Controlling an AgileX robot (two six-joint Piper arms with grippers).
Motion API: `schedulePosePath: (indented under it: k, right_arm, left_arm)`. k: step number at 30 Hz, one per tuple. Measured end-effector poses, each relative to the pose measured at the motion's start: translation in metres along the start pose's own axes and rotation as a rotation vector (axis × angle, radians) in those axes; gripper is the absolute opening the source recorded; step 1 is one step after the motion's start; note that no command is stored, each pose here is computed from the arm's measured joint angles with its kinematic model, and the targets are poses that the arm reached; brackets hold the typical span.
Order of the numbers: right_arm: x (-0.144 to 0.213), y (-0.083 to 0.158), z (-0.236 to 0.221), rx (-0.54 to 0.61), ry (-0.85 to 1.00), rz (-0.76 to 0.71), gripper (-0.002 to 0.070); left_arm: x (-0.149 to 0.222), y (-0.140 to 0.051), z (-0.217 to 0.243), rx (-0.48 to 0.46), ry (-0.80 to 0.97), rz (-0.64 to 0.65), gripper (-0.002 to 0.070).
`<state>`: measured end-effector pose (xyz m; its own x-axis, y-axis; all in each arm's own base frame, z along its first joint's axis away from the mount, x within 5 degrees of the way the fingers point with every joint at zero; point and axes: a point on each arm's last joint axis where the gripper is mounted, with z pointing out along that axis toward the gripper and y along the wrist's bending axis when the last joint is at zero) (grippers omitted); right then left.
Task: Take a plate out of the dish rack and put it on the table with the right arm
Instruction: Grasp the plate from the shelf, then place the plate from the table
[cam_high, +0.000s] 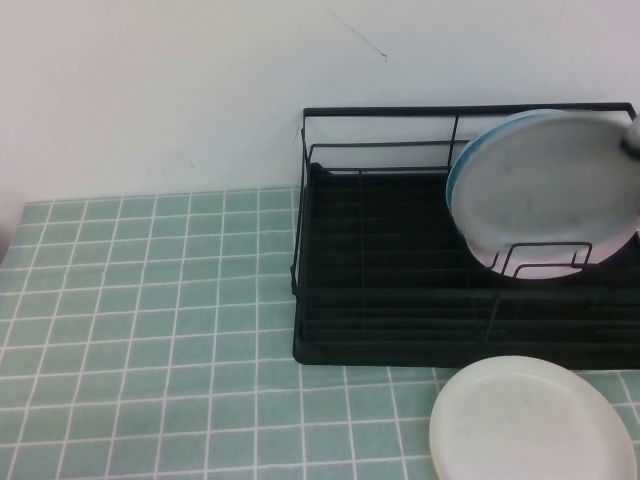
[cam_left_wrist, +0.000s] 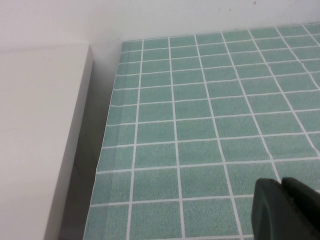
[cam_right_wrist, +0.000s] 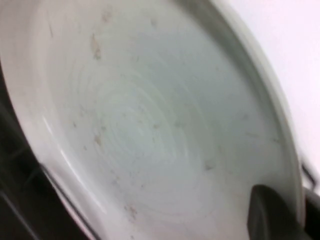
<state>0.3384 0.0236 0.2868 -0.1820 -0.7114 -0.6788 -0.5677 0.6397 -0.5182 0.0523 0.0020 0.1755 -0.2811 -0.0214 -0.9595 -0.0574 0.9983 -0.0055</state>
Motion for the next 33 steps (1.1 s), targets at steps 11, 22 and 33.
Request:
schedulePosePath:
  k: [11,22,33]
  right_arm:
    - [-0.035,0.014,-0.117,-0.024,0.038,0.133,0.0047]
    - [-0.013,0.063,-0.158,-0.239,0.329,0.661,0.0046]
    - [0.049,0.104,-0.081,-0.399,0.558,0.883,0.0046]
  left_arm:
    - [0.0,0.0,0.0,0.0,0.0,0.002,-0.0003]
    - [0.0,0.0,0.0,0.0,0.0,0.002,-0.0003]
    - [0.0,0.0,0.0,0.0,0.0,0.002,-0.0003]
